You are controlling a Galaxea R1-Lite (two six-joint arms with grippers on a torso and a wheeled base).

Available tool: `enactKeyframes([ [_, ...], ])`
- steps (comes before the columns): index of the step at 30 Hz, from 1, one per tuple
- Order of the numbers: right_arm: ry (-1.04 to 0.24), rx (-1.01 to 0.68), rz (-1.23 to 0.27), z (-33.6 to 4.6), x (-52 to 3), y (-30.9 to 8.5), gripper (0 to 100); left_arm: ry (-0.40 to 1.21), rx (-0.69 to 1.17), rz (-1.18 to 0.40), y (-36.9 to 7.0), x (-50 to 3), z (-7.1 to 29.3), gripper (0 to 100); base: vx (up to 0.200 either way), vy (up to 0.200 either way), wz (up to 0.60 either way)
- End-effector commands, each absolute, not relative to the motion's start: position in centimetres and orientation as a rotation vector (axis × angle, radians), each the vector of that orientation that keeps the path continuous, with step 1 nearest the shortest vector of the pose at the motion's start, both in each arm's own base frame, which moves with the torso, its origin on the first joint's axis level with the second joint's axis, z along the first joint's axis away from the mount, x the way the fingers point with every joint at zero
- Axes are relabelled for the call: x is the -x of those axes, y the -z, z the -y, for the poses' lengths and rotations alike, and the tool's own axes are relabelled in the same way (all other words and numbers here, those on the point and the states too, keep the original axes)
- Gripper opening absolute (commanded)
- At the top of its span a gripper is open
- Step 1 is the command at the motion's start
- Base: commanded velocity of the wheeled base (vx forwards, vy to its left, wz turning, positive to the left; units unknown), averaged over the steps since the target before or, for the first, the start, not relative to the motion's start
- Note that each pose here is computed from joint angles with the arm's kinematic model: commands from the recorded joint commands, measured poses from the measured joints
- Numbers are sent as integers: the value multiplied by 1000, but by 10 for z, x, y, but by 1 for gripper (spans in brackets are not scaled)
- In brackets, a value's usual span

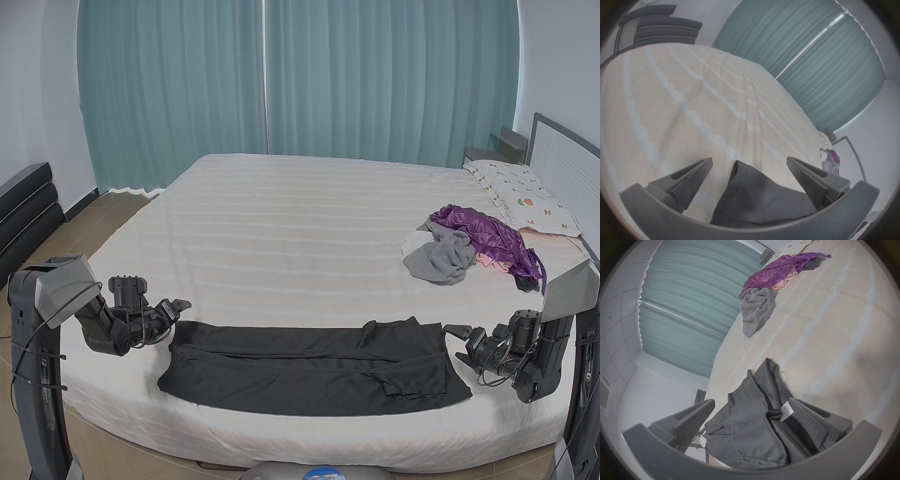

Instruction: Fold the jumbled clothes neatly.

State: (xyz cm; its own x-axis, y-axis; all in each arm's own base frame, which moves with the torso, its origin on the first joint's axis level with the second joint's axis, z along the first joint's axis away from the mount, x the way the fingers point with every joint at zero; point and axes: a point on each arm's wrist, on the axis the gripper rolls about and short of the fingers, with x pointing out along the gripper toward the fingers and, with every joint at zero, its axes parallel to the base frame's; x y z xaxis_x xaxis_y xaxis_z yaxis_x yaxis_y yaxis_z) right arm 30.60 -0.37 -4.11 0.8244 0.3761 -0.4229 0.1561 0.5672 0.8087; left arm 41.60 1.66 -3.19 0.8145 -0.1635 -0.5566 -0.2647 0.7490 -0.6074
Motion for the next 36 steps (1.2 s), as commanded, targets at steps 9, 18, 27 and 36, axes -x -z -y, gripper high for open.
enactKeyframes([
  [9,-154,-914,-525,-11,-309,13,100,-101,896,-580,12,-416,-31,100,0,0,0],
  [18,-202,-825,-567,-50,-335,-12,100,-101,901,-583,12,-415,-32,100,0,0,0],
  [27,-236,-750,-617,-77,-363,8,100,-101,895,-583,13,-415,-31,100,0,0,0],
  [36,-157,-780,-657,-55,-371,46,100,-102,891,-582,14,-416,-31,100,0,0,0],
])
